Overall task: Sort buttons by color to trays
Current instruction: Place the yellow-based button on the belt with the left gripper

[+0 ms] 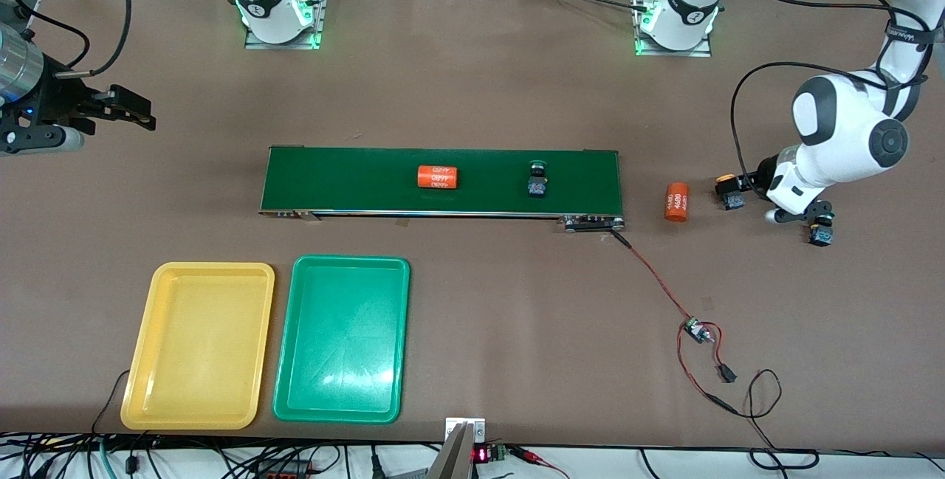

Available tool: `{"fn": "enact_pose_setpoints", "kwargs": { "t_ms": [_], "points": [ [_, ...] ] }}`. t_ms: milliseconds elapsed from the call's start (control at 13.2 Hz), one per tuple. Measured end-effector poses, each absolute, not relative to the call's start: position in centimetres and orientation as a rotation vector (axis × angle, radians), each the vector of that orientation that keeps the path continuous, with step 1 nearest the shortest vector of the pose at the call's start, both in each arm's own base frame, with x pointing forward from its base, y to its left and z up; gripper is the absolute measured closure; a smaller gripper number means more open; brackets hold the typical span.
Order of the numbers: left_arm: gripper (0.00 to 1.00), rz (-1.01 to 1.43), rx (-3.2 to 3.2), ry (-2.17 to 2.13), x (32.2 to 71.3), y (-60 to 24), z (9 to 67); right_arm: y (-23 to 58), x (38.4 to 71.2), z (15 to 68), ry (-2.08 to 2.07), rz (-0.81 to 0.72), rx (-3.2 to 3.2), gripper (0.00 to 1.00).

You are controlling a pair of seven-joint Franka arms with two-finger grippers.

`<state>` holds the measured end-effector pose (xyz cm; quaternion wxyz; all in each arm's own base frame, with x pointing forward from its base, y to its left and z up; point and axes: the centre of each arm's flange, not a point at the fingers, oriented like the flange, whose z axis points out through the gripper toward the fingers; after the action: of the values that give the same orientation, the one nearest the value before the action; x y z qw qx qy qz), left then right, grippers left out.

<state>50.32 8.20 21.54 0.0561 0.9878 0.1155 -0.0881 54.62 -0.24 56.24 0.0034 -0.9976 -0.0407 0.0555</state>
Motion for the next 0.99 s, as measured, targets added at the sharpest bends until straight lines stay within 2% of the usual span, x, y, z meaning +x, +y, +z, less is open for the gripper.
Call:
{"fn": "enact_pose_setpoints", "kwargs": {
  "t_ms": [380, 456, 684, 759, 835, 987],
  "points": [
    [0.00, -0.268, 3.003, 0.334, 49.4, 9.4, 17.8, -0.2, 54.6, 56.2, -0.128, 0.174, -3.127, 0.00],
    [0.09, -0.273, 3.000, 0.333, 49.3, 9.4, 17.5, -0.2, 54.6, 56.2, -0.128, 0.174, -3.127, 0.00],
    [0.46, -0.274, 3.000, 0.325, 49.3, 9.4, 17.5, -0.2, 54.6, 56.2, -0.128, 0.174, -3.127, 0.00],
    [0.55, -0.274, 3.000, 0.323, 49.3, 9.4, 17.5, -0.2, 54.6, 56.2, -0.128, 0.174, -3.127, 0.00],
    [0.59, -0.274, 3.000, 0.320, 49.3, 9.3, 17.5, -0.2, 54.6, 56.2, -0.128, 0.174, -3.127, 0.00],
    [0.59, -0.269, 3.003, 0.312, 49.6, 9.3, 17.9, -0.2, 54.6, 56.2, -0.128, 0.174, -3.127, 0.00]
  ]
}}
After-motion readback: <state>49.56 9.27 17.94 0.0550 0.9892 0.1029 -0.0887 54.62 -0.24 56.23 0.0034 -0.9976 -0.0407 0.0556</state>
